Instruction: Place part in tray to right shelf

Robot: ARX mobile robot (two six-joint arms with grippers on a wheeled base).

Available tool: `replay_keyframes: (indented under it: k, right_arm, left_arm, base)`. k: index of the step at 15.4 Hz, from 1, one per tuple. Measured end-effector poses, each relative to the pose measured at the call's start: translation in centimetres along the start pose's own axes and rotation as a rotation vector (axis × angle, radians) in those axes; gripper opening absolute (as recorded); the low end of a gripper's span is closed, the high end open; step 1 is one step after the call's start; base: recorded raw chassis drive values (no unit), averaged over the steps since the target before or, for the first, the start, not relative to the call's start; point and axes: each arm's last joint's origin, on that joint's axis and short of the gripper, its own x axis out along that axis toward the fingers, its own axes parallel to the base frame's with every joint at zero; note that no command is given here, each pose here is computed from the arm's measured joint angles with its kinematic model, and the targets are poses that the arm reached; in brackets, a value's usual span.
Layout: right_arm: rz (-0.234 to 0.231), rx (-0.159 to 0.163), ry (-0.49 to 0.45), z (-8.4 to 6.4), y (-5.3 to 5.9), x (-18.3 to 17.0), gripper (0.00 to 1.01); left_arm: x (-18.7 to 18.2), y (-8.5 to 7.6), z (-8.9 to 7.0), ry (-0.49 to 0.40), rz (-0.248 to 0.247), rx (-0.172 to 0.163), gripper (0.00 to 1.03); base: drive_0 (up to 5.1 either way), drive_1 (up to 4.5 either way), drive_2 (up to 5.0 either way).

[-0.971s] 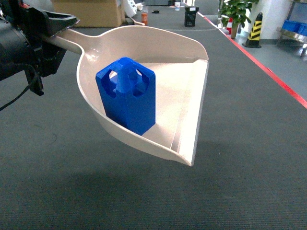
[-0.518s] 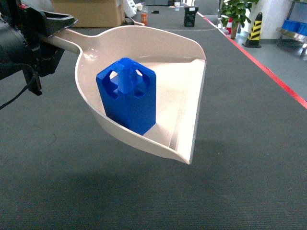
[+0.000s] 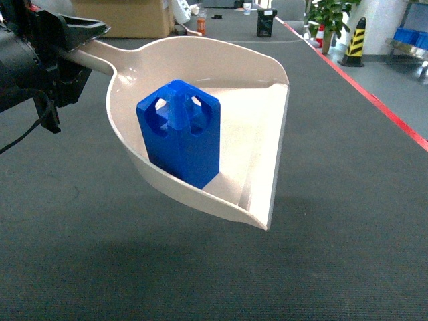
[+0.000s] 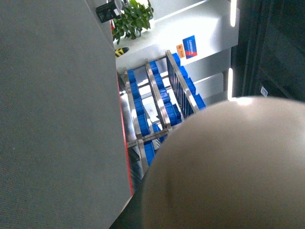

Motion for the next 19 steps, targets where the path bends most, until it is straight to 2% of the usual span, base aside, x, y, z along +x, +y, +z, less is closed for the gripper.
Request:
replay_keyframes:
  k: [1,3,4,9,17,19]
  right_arm:
    - [0.003,0.000,-0.003,-0.2,-0.6,-0.3,0.02]
    - [-0.026,0.001,-0.003,-0.6,-1.1,-0.7,0.02]
    - [-0.009,0.001,-0.005,-0.7,-1.0,-1.0,0.02]
    - [-0.007,0.000,-0.014,-1.8,-0.9,-2.0,0.02]
    - [-0.007,0.000,-0.023,-1.8,-0.9,-3.1,0.02]
    - [-0.007,0.000,0.029,-2.4,-0.9,-4.0,0.02]
  left_arm:
    - [0.0,0.0,0.0,0.001,0.000,0.000,0.15]
    - [0.0,0.0,0.0,0.000,0.000,0.000,0.15]
    - [0.0,0.0,0.0,0.000,0.000,0.000,0.15]
    - [0.0,0.0,0.0,0.001,0.000,0.000,0.15]
    - [0.0,0.0,0.0,0.001,0.000,0.000,0.15]
    - [0.0,0.0,0.0,0.002,-0.001,0.000,0.15]
  base:
    - [0.0,0.00,0.0]
    - [0.0,0.00,0.0]
    - [0.0,0.00,0.0]
    - [0.0,0.00,0.0]
    - [0.0,0.00,0.0]
    - [0.0,0.00,0.0]
